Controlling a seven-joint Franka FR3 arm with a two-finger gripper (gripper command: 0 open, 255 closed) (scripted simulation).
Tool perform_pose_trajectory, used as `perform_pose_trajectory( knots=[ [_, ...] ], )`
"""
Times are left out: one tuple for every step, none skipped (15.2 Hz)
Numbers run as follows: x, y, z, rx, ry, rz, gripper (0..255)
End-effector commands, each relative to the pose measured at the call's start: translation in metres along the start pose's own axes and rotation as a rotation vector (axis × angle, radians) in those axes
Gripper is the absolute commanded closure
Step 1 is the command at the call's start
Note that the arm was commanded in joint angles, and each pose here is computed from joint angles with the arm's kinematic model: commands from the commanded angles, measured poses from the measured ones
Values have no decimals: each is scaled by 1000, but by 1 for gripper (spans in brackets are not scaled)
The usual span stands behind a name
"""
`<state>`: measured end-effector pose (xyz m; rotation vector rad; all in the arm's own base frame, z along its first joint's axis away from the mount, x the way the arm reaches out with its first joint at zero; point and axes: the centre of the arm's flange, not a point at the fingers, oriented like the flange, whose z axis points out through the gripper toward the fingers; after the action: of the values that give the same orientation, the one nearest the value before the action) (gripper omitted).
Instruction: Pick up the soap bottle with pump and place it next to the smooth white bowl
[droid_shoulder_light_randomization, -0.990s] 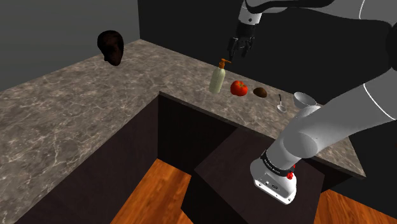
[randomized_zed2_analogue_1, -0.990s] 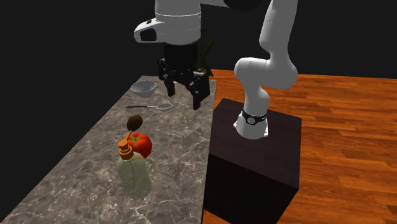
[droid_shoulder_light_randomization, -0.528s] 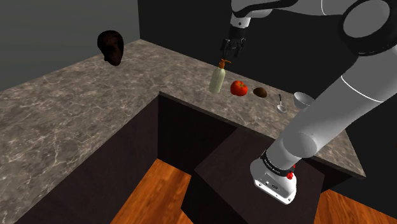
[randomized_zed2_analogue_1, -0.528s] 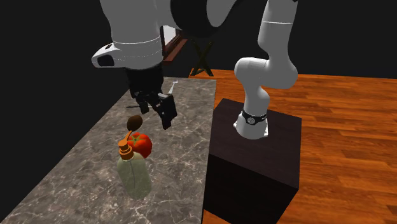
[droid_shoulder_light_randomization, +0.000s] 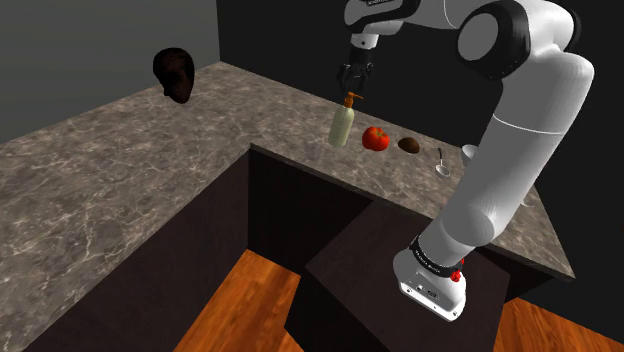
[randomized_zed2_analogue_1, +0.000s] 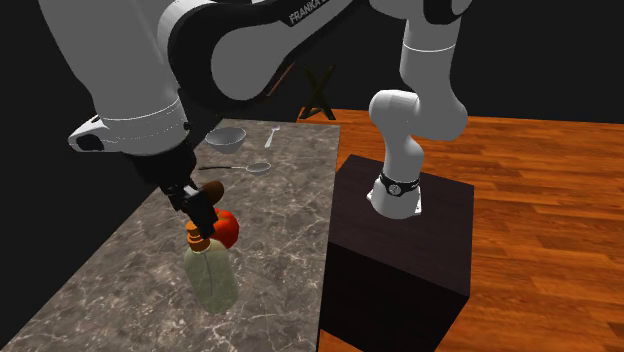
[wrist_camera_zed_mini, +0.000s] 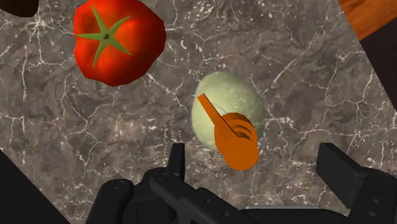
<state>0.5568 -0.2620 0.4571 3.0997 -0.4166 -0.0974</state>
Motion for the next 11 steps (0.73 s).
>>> perform_pose_trajectory(
  knots=[
    [12,4,9,2,-1,2,0],
    [12,4,14,2,-1,2,0],
    [12,4,20,2,-1,2,0],
    [12,4,25,2,-1,2,0],
    [12,4,30,2,-1,2,0],
    [12,4,35,2,-1,2,0],
    [12,4,41,2,-1,2,0],
    [12,4,44,2,-1,2,0],
    [12,4,44,2,-1,2,0],
    [12,4,44,2,-1,2,0],
    [12,4,44,2,-1,2,0]
  ],
)
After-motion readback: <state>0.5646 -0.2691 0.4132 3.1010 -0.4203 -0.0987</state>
